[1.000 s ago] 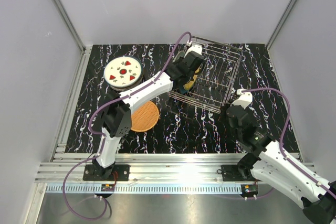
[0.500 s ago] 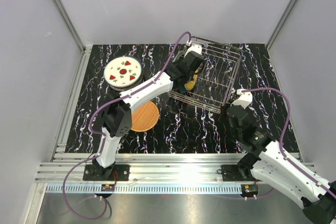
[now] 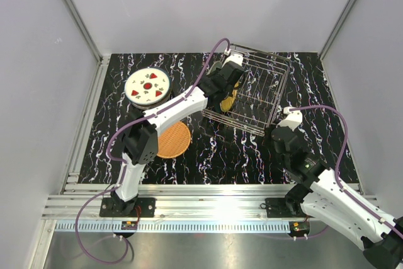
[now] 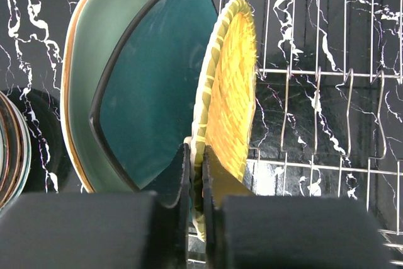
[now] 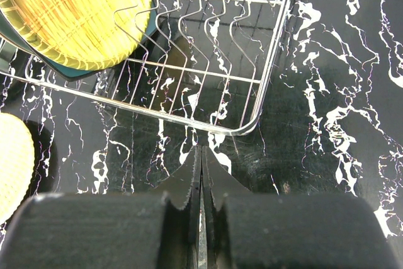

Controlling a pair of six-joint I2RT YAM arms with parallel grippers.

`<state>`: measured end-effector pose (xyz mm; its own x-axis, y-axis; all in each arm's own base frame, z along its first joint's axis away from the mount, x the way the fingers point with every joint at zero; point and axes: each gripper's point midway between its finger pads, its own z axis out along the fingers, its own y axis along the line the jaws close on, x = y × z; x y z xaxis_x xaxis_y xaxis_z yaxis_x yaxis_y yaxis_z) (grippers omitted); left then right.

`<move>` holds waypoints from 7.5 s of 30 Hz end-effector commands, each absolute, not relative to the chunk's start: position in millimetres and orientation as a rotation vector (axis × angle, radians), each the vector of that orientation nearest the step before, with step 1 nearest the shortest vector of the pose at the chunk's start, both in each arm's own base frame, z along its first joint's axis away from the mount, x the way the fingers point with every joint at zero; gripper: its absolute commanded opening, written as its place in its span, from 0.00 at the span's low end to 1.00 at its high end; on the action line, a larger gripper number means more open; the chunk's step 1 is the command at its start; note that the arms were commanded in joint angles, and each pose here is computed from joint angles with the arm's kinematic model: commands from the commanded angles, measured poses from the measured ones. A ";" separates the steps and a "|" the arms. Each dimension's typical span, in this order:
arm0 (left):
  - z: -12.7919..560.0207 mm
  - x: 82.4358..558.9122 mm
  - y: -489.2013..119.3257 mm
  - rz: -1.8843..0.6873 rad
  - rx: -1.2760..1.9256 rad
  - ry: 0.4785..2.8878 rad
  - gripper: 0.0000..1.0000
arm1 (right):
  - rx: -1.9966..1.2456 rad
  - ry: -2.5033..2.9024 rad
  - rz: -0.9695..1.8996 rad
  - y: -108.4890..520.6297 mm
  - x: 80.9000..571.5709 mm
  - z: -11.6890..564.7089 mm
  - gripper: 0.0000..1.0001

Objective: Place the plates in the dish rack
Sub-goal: Insert the plate into the dish rack, then grab a plate with the left arm, then insert the plate into the dish rack

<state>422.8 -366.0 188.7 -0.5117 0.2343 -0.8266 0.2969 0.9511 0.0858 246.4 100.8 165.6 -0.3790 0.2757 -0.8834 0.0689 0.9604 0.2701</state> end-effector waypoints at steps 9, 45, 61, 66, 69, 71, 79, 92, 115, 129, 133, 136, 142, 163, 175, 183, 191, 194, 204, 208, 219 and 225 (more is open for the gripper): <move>216.2 427.1 -384.2 -0.197 0.378 2.052 0.00 | 0.273 1.918 0.221 98.4 252.6 172.5 0.04; 210.0 433.5 -414.5 -0.330 0.320 2.080 0.04 | 0.258 1.934 0.235 103.1 253.4 168.7 0.06; 210.8 434.7 -388.8 -0.229 0.320 2.073 0.32 | 0.256 1.939 0.235 104.7 254.8 167.8 0.08; 210.9 434.8 -378.7 -0.178 0.323 2.070 0.26 | 0.254 1.942 0.236 105.1 254.5 167.0 0.08; 206.8 434.4 -375.0 -0.150 0.326 2.075 0.31 | 0.256 1.943 0.235 104.7 254.5 166.7 0.08; 203.0 434.1 -371.6 -0.133 0.327 2.083 0.32 | 0.258 1.942 0.234 104.1 254.5 166.4 0.08; 196.6 432.4 -367.2 -0.102 0.344 2.089 0.35 | 0.247 1.946 0.244 107.0 254.6 166.1 0.09; 244.6 422.4 -367.3 -0.204 0.322 2.018 0.59 | 0.241 1.947 0.249 107.9 254.5 166.5 0.14; 248.8 309.8 -214.8 -0.257 0.008 2.014 0.77 | 0.189 1.987 0.289 119.8 254.1 157.1 0.34; 110.2 267.2 -101.5 -0.267 -0.640 2.180 0.95 | 0.126 2.032 0.334 134.3 253.4 148.8 0.40; 83.5 263.7 -88.5 -0.270 -0.747 2.220 0.97 | 0.114 2.045 0.333 137.2 254.6 146.2 0.41; 67.3 264.7 -87.7 -0.343 -0.799 2.239 0.97 | 0.110 2.050 0.330 138.3 256.1 144.9 0.43; 42.7 262.8 -87.7 -0.412 -0.848 2.275 0.96 | 0.106 2.056 0.327 138.6 256.2 143.6 0.46; 8.9 254.0 -92.6 -0.563 -0.982 2.264 0.42 | 0.093 2.072 0.303 139.5 259.1 140.3 0.49; 52.4 267.6 -84.3 -0.524 -0.840 2.182 0.02 | 0.097 2.066 0.300 137.5 258.3 141.5 0.49; 94.2 270.2 -87.8 -0.575 -0.724 2.094 0.00 | 0.091 2.064 0.309 138.7 257.8 142.4 0.50; 115.4 272.7 -89.9 -0.581 -0.666 2.068 0.07 | 0.078 2.071 0.297 138.3 257.9 141.5 0.50; 123.6 274.6 -91.5 -0.594 -0.648 2.053 0.07 | 0.083 2.065 0.292 136.8 258.1 143.0 0.50; 178.7 280.8 -92.9 -0.630 -0.565 1.939 0.00 | 0.086 2.051 0.304 135.5 256.0 146.4 0.50; 200.8 279.0 -89.5 -0.584 -0.498 1.939 0.00 | 0.088 2.037 0.320 136.3 255.8 149.6 0.51; 308.9 266.1 -84.5 -0.438 -0.194 1.826 0.00 | 0.156 1.968 0.336 125.5 252.3 161.8 0.42; 361.4 277.5 -125.8 -0.510 -0.041 1.786 0.00 | 0.218 1.940 0.293 112.0 251.5 165.7 0.38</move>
